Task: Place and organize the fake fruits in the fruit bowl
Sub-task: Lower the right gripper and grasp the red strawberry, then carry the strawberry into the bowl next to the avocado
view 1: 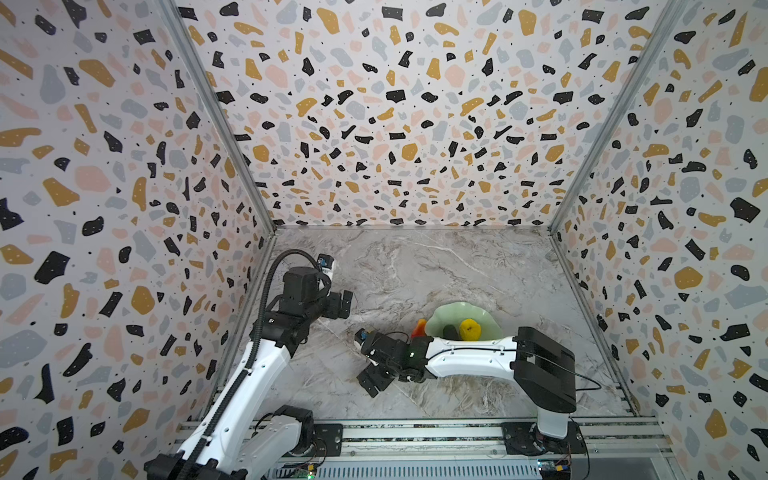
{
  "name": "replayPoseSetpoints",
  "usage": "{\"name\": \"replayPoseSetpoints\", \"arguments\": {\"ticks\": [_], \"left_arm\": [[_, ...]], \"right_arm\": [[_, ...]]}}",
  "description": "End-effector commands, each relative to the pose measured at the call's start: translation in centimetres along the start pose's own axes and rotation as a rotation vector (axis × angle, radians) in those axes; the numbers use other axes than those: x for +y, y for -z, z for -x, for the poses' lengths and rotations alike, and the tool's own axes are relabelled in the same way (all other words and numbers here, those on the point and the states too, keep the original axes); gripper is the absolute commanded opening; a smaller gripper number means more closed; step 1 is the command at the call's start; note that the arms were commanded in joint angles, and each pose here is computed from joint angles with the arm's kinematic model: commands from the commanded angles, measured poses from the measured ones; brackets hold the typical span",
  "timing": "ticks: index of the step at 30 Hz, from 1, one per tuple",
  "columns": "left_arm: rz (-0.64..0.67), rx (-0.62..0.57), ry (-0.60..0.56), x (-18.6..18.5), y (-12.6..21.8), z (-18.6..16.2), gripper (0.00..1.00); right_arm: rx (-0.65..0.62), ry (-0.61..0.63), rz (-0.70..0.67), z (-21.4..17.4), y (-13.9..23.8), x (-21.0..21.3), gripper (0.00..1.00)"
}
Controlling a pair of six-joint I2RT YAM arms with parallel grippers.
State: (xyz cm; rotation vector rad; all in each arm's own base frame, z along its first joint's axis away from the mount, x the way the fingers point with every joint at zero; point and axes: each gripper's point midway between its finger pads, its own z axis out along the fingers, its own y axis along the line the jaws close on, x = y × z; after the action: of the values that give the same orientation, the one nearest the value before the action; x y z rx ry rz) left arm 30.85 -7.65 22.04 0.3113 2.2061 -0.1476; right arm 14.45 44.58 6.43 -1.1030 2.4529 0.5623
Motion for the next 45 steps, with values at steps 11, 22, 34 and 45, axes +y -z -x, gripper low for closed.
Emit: {"name": "replayPoseSetpoints", "arguments": {"ticks": [11,22,34,45], "left_arm": [[-0.007,-0.022,-0.007,-0.2,0.2,0.5,1.00],[-0.006,-0.022,-0.007,-0.2,0.2,0.4,1.00],[-0.007,-0.020,-0.008,-0.2,0.1,0.5,1.00],[-0.018,-0.011,-0.009,-0.4,-0.1,0.5,1.00]], "right_arm": [[0.001,-0.058,-0.082,-0.8,-0.7,-1.7,0.80],[0.011,-0.057,-0.081,-1.1,-0.7,-2.2,0.60],[-0.095,0.030,-0.176,0.9,8.1,-5.4,0.43],[-0.119,-0.315,-0.370,-5.5,19.5,-16.7,0.40]]}}
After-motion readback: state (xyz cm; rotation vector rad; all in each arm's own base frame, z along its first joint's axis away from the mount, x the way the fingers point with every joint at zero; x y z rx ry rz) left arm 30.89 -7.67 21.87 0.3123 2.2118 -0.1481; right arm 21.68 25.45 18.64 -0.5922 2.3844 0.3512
